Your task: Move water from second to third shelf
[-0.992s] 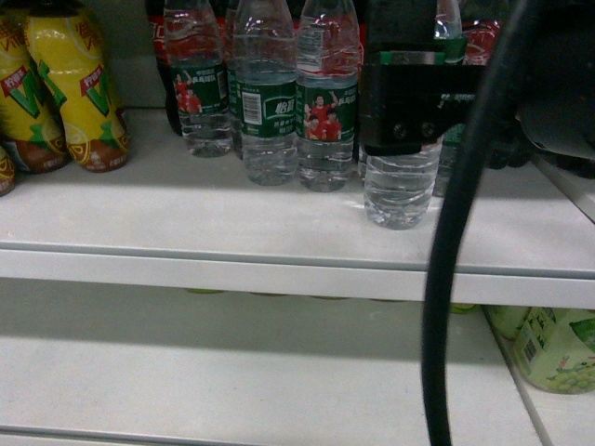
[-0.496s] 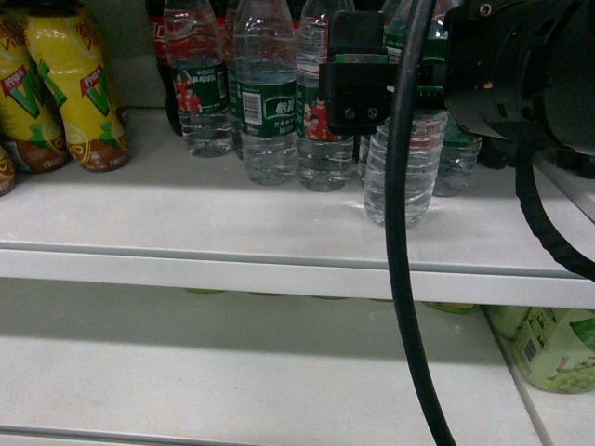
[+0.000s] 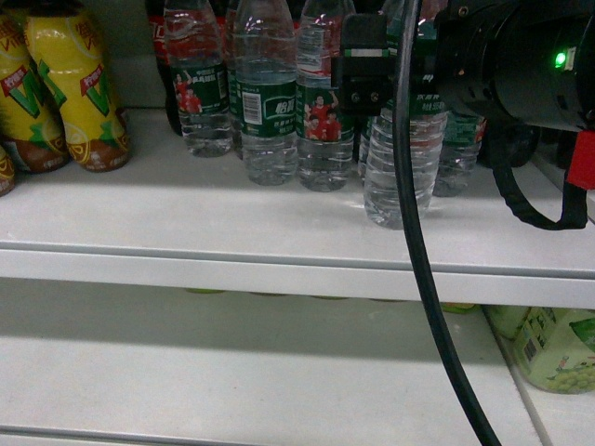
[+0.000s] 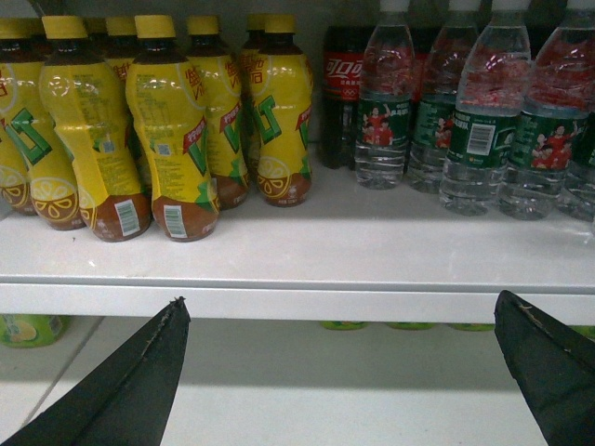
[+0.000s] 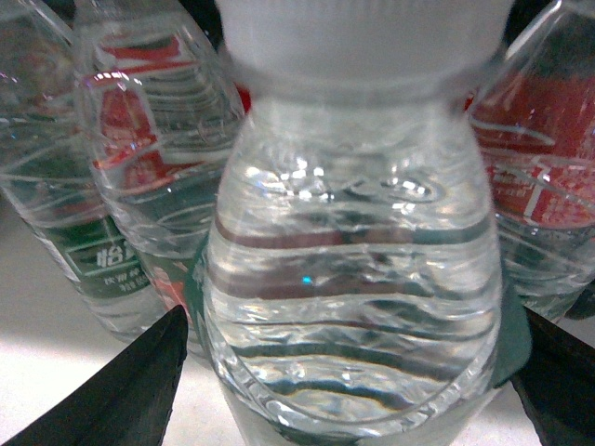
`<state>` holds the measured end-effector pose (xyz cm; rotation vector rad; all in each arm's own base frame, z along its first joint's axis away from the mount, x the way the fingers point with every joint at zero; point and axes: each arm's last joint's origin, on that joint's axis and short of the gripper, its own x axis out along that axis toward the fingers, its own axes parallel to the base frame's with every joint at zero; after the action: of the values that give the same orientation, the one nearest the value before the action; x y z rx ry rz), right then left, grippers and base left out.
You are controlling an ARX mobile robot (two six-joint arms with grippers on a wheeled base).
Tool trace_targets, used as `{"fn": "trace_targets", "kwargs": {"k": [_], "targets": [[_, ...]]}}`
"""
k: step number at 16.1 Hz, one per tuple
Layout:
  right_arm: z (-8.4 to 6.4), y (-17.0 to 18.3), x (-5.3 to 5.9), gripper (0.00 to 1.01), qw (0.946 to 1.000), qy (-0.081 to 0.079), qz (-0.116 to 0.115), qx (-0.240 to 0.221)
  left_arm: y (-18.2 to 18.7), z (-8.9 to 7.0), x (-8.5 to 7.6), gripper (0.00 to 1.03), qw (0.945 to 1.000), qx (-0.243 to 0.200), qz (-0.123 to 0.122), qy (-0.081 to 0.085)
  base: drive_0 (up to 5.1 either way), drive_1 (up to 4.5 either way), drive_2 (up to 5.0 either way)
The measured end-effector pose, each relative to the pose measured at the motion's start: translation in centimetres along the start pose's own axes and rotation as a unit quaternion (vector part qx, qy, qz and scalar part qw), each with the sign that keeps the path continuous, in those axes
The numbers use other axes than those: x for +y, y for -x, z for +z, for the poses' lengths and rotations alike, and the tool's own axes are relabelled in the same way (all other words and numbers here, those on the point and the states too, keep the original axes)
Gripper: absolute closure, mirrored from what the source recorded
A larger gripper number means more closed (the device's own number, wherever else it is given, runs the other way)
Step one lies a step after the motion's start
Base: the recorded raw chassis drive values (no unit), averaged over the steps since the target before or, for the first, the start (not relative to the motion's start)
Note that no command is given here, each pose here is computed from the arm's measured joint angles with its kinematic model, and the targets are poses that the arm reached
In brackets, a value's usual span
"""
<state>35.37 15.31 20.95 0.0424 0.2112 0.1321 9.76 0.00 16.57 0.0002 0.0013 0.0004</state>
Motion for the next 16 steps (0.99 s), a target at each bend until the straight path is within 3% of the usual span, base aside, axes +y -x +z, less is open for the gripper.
{"fn": "trace_targets", "kwargs": {"k": [4,5,10,14,16], "targets": [[-0.4,-0.8,0.2,0.03,0.9999,0.000,-0.010,0.013,0.0,0.0,0.0,0.05,1.0000,0.000,0.000,0.000,0.0,0.00,0.0],[-0.5,-0.8,0.4,0.07,0.9999,-0.004,-0.011,0.010,0.0,0.0,0.0,0.05,1.0000,0.000,0.000,0.000,0.0,0.00,0.0],[-0.5,-0.8,0.9,0.54,0.9998,-0.004,-0.014,0.012,0.0,0.0,0.0,0.05,1.0000,0.000,0.000,0.000,0.0,0.00,0.0],[-0.3,-0.5,0.9,0.59,0.9998,-0.004,-0.014,0.015,0.0,0.0,0.0,0.05,1.0000,0.000,0.000,0.000,0.0,0.00,0.0],[-0.2,0.6,0.7,0.60,0.9998,-0.006,-0.002,0.021,0.0,0.0,0.0,0.05,1.0000,0.000,0.000,0.000,0.0,0.00,0.0]]}}
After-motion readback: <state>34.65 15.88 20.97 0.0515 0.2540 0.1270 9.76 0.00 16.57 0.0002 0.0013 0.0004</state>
